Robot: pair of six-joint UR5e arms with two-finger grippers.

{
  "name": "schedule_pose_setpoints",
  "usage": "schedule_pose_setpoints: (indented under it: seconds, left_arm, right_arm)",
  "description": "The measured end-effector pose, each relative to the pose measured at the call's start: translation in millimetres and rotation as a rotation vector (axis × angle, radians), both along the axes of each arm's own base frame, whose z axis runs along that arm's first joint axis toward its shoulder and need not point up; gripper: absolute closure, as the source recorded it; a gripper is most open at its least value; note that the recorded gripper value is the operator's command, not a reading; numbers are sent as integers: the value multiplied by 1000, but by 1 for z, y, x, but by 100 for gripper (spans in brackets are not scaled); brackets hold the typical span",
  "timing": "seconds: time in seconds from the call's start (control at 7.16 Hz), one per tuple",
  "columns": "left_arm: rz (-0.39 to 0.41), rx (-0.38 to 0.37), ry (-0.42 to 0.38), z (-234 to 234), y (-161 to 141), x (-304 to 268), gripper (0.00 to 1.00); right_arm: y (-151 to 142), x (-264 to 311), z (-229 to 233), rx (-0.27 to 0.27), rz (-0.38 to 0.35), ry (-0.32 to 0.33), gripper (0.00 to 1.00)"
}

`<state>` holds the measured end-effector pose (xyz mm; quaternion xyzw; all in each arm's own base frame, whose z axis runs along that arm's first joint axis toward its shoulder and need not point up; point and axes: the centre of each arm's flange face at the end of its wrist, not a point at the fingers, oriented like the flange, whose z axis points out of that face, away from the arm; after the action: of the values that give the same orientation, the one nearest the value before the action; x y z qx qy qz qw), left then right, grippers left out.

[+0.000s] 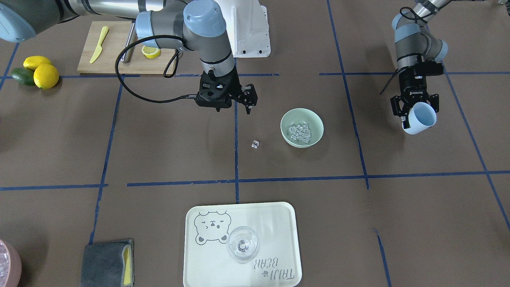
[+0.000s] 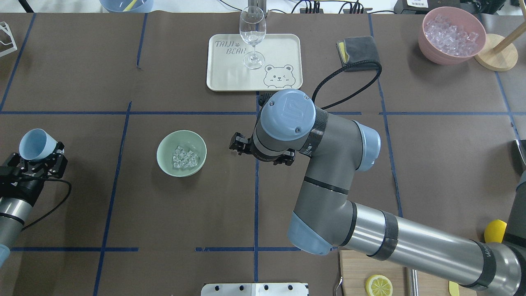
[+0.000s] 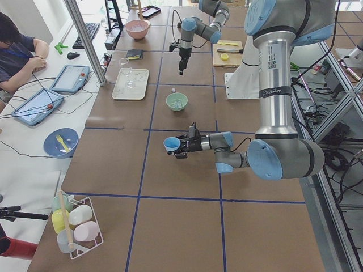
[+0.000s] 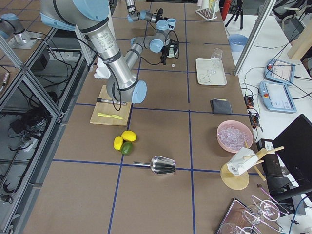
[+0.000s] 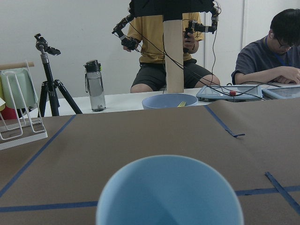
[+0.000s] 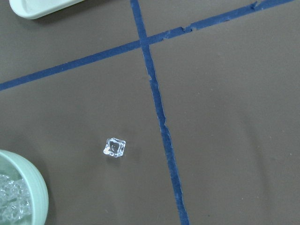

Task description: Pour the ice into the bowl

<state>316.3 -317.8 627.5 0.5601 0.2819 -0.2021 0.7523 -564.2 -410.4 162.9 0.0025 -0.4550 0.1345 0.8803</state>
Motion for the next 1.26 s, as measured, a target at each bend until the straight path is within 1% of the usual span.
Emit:
schedule_pose_setpoints:
  seconds: [0.14, 0.42, 0.56, 0.7, 0.84, 1.26]
  left_arm:
    - [1, -2, -7, 4, 0, 0, 83]
    - [0, -7, -22, 11, 0, -2, 28]
    - [0, -9, -29, 14, 1, -2, 19]
    - [0, -10, -33, 16, 1, -3, 18]
    - [0, -11, -34, 17, 1, -3, 0]
    - [-1, -11, -37, 18, 0, -3, 0]
  right_arm:
    - [1, -1, 0, 1, -2, 0, 0]
    - [3, -8, -5, 12, 2, 3, 0]
    - [2, -15, -11, 16, 6, 6, 0]
    - [1, -21, -14, 17, 7, 10, 0]
    - [0, -27, -18, 18, 6, 14, 0]
    - [-13, -71, -47, 10, -1, 43, 0]
